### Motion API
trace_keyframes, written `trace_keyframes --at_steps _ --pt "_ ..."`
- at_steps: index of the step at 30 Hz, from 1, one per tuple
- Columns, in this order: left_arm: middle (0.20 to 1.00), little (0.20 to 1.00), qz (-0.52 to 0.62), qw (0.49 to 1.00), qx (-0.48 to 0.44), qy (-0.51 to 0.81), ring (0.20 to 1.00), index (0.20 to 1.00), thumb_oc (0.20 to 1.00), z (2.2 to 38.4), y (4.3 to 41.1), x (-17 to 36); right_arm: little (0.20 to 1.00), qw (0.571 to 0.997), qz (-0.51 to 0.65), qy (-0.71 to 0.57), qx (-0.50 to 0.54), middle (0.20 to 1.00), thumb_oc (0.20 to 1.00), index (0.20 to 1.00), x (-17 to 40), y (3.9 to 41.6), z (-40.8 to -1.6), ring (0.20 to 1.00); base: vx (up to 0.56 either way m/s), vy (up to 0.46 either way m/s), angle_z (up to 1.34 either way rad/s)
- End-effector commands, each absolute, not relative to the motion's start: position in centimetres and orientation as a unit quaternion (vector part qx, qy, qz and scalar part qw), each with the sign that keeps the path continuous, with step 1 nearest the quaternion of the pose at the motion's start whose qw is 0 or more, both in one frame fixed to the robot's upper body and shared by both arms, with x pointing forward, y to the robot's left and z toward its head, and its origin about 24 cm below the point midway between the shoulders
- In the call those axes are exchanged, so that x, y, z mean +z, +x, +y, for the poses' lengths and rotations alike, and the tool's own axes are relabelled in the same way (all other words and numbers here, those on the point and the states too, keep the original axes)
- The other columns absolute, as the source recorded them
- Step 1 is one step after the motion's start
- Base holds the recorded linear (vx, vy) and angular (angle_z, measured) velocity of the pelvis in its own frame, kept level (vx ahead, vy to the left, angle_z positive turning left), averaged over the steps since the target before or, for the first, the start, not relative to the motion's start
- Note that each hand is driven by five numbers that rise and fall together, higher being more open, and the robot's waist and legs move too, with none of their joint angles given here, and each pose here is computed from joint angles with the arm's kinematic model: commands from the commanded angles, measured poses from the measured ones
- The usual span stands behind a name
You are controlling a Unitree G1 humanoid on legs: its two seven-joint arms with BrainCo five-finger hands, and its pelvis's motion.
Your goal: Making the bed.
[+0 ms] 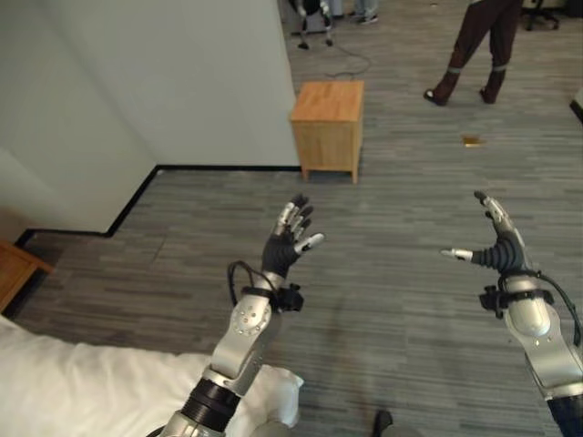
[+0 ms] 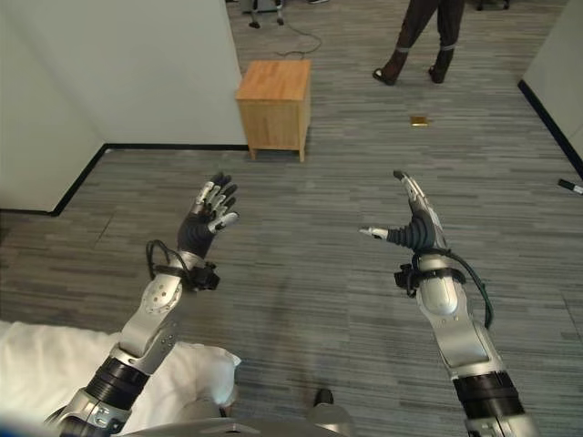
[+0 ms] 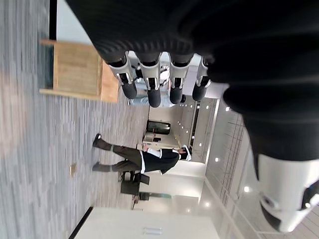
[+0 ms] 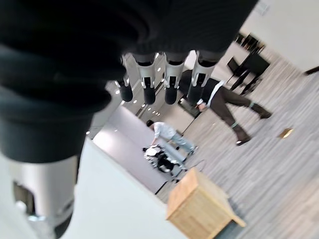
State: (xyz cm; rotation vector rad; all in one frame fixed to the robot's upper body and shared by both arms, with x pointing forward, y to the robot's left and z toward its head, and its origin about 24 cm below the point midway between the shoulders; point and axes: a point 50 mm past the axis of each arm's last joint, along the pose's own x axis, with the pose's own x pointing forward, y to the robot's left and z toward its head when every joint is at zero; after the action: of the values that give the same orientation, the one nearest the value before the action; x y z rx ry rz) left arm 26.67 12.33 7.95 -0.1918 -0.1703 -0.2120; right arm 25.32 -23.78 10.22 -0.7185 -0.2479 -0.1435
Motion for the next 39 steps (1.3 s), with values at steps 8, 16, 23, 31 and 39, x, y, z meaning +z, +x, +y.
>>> trace_keyframes --at_steps 8,16,23,31,39 --pt "1.0 1.0 -0.095 0.978 -0.101 -0.158 1.0 1.0 1.0 11.1 27.1 8.6 1.0 0.91 -0.17 -0.377 -0.037 1.0 1.0 1.0 12.3 25.0 -22.8 1.0 0.57 -0.018 -0.1" --pt "1.0 1.0 -0.063 0.984 -0.12 -0.118 1.0 1.0 1.0 11.3 26.4 7.5 1.0 0.922 -0.124 -0.366 -0.006 1.0 1.0 1.0 9.6 24.7 -21.3 1.0 0.63 0.081 0.11" --pt "1.0 1.0 -0.087 0.992 -0.084 -0.026 1.0 1.0 1.0 12.8 26.5 7.7 1.0 0.941 -0.069 -0.332 -0.012 1.0 1.0 1.0 7.5 22.3 -22.9 1.0 0.67 -0.148 1.51" --pt "1.0 1.0 -0.056 0.998 0.022 -0.028 1.0 1.0 1.0 17.8 24.7 5.6 1.0 0.942 -0.033 -0.331 0.055 1.0 1.0 1.0 5.8 21.3 -21.7 1.0 0.48 -0.376 1.71" --pt "1.0 1.0 0.007 0.993 0.083 -0.083 1.0 1.0 1.0 20.2 23.4 3.0 1.0 0.95 -0.049 -0.304 0.05 1.0 1.0 1.0 6.3 23.5 -20.5 1.0 0.22 -0.196 1.34"
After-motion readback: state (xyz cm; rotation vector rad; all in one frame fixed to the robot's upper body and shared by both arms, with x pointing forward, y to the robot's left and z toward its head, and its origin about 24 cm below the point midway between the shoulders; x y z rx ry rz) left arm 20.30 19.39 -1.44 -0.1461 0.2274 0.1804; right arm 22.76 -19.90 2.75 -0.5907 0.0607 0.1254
